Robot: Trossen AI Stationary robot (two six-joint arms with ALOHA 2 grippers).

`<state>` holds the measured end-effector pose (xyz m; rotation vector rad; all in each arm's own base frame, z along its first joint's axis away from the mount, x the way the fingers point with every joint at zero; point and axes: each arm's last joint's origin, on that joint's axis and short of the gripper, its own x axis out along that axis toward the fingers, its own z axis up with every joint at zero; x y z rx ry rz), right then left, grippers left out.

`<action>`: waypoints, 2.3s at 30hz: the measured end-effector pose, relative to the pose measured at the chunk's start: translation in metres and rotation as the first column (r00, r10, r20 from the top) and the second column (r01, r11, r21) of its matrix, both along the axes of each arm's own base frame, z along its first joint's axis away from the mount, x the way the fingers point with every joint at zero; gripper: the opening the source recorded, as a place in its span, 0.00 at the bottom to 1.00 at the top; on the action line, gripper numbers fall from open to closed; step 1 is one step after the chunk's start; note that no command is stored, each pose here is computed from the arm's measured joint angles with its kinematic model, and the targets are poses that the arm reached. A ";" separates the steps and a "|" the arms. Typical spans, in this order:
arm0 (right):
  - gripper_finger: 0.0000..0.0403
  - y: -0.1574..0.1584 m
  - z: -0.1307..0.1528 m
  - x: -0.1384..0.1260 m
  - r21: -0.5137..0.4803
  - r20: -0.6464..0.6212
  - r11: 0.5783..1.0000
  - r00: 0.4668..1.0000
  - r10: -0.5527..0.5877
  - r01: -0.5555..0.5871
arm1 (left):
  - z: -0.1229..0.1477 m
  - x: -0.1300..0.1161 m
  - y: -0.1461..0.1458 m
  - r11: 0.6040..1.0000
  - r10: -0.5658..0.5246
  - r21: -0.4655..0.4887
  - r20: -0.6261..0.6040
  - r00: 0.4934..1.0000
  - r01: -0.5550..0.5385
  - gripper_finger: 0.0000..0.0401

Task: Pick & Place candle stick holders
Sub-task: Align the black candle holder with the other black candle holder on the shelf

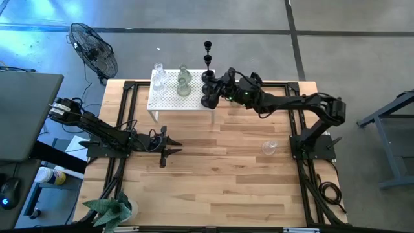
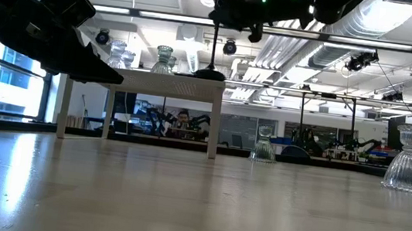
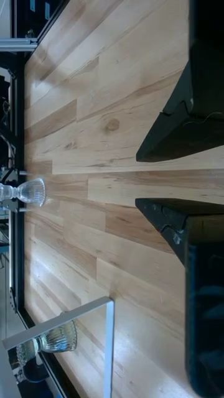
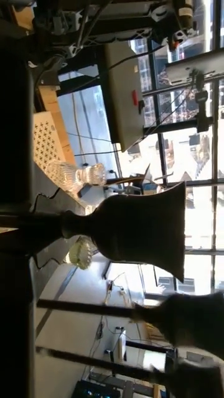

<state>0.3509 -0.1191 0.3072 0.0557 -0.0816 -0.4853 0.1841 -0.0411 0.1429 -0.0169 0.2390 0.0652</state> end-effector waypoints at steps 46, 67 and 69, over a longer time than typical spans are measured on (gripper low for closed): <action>0.55 0.000 0.009 -0.013 0.002 -0.066 1.000 0.997 -0.031 0.031 | -0.001 0.000 0.000 1.000 -0.001 0.002 -0.008 1.000 0.001 0.25; 0.09 0.001 0.012 -0.010 -0.042 -0.023 0.999 0.999 0.028 -0.029 | -0.001 0.000 0.000 1.000 -0.001 0.002 -0.007 1.000 0.001 0.25; 0.10 0.001 0.013 -0.010 -0.062 -0.022 0.997 0.999 0.036 -0.037 | -0.001 0.000 0.000 1.000 -0.001 0.002 -0.006 1.000 0.001 0.25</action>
